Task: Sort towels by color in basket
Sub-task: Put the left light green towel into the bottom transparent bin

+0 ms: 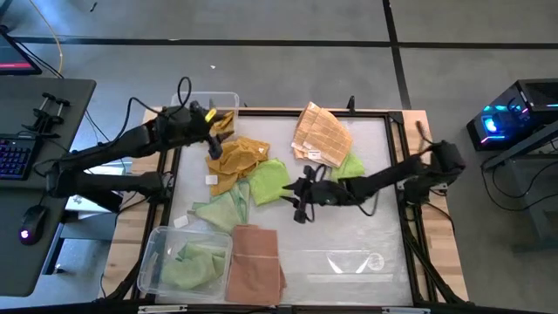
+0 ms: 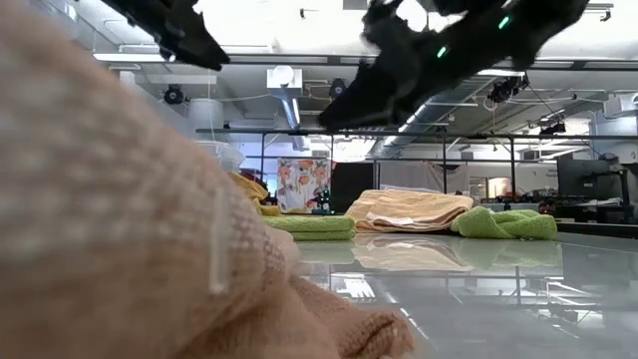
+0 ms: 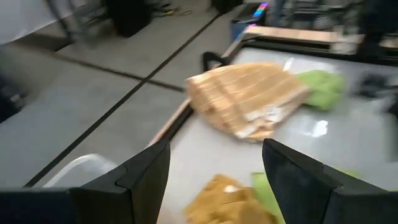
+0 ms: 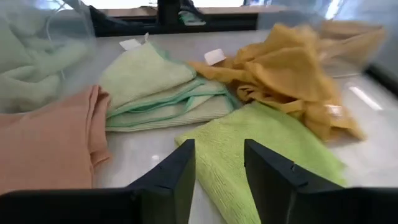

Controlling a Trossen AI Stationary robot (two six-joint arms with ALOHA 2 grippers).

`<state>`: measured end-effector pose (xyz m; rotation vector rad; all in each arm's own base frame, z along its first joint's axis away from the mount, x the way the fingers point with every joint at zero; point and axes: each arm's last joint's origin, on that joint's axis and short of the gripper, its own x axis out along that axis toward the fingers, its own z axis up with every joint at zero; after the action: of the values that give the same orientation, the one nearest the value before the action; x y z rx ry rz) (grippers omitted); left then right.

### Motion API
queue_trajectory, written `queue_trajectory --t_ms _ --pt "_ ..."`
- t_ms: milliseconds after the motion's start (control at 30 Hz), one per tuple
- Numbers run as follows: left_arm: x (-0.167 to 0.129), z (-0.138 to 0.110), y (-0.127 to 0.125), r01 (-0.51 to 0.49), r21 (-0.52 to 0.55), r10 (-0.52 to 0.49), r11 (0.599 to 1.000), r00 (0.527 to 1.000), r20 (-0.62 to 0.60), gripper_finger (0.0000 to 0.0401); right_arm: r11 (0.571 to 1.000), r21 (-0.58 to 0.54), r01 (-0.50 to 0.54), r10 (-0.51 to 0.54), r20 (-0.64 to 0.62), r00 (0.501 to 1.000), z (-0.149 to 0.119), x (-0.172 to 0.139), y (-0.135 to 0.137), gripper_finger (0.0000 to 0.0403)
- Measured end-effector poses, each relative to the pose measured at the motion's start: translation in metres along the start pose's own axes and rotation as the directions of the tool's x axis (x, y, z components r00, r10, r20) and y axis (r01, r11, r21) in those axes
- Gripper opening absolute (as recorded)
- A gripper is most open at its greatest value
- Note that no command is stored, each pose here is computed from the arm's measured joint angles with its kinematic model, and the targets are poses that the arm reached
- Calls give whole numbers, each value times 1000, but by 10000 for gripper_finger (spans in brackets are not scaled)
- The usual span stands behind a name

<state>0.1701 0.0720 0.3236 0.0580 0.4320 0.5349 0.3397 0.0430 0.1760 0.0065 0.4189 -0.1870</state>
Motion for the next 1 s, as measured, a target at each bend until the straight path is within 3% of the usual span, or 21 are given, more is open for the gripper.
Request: queue_trajectory --t_ms 233,400,567,800,1000 --pt "-10 0 -39 186 130 -190 974 982 15 243 998 21 -53 55 -117 992 -22 58 -35 211" --pt "-19 -5 -61 155 94 -157 983 987 15 243 998 -15 -66 59 -268 961 -34 87 -43 211" --pt "-22 -20 -85 162 133 -170 978 984 56 243 999 -14 -51 44 -340 940 -35 102 -48 164" --pt "-16 -53 -116 221 226 -260 949 952 160 243 998 -64 -25 -4 -404 915 -37 97 -43 20" --pt "-9 -69 -134 244 307 -323 920 915 242 243 993 -119 22 -59 -323 945 -45 69 -21 24"
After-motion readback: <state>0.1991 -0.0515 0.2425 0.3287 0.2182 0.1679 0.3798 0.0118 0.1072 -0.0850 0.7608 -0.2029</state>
